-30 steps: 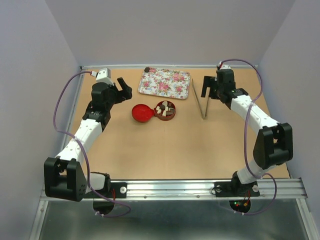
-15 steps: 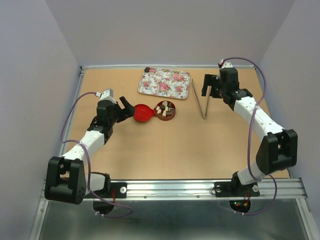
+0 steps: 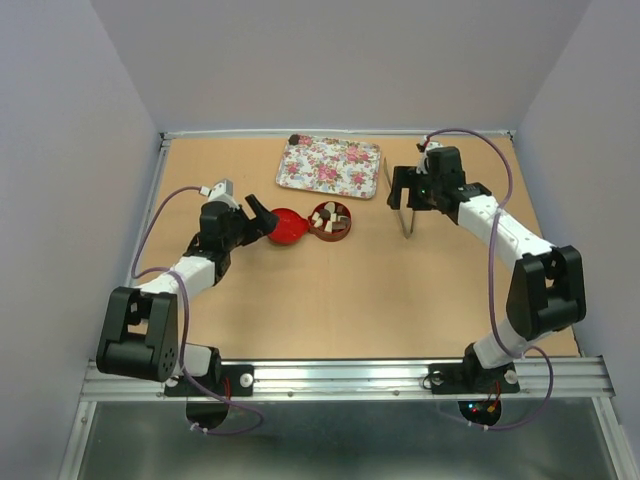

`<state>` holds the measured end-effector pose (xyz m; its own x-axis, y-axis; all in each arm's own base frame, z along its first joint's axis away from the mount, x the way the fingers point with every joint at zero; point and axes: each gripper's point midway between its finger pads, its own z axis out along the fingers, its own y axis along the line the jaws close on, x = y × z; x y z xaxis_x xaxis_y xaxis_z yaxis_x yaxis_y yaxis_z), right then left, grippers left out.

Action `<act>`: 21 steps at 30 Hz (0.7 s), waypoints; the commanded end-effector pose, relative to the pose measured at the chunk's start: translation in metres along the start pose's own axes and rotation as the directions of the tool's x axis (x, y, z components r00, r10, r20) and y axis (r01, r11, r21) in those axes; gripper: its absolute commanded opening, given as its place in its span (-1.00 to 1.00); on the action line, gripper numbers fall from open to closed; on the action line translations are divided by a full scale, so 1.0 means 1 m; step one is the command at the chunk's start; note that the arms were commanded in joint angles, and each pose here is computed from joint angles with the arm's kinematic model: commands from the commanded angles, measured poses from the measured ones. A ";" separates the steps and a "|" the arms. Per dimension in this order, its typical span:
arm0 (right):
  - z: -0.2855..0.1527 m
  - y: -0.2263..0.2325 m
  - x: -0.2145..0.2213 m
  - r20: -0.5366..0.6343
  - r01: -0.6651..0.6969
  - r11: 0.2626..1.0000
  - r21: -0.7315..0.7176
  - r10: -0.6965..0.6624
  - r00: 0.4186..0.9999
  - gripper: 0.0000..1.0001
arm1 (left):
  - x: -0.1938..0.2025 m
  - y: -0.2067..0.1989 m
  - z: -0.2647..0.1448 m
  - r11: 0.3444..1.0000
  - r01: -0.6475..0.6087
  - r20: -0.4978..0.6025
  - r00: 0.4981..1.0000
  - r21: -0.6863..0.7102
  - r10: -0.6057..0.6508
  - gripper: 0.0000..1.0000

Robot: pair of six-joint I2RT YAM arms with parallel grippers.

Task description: Pack the chocolate

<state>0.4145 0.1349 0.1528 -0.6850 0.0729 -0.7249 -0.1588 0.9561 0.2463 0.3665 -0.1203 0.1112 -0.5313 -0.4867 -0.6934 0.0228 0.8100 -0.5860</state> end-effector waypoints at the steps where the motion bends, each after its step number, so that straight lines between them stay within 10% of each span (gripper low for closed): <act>1: 0.005 0.021 0.000 0.007 0.018 0.998 -0.067 -0.017 1.000 0.89 | -0.006 -0.006 0.007 1.000 -0.001 0.028 1.000 0.028 0.000 0.97; 21: 0.022 0.049 0.021 -0.043 0.056 0.992 -0.109 -0.061 0.997 0.89 | 0.027 -0.025 0.028 0.971 0.085 -0.074 0.995 0.223 -0.070 0.97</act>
<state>0.3980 0.1835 0.1260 -0.7369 -0.0090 -0.6760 -0.2574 0.9284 0.2681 0.3738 -0.1449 0.0716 -0.6099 -0.5149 -0.6024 0.0462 0.7357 -0.6757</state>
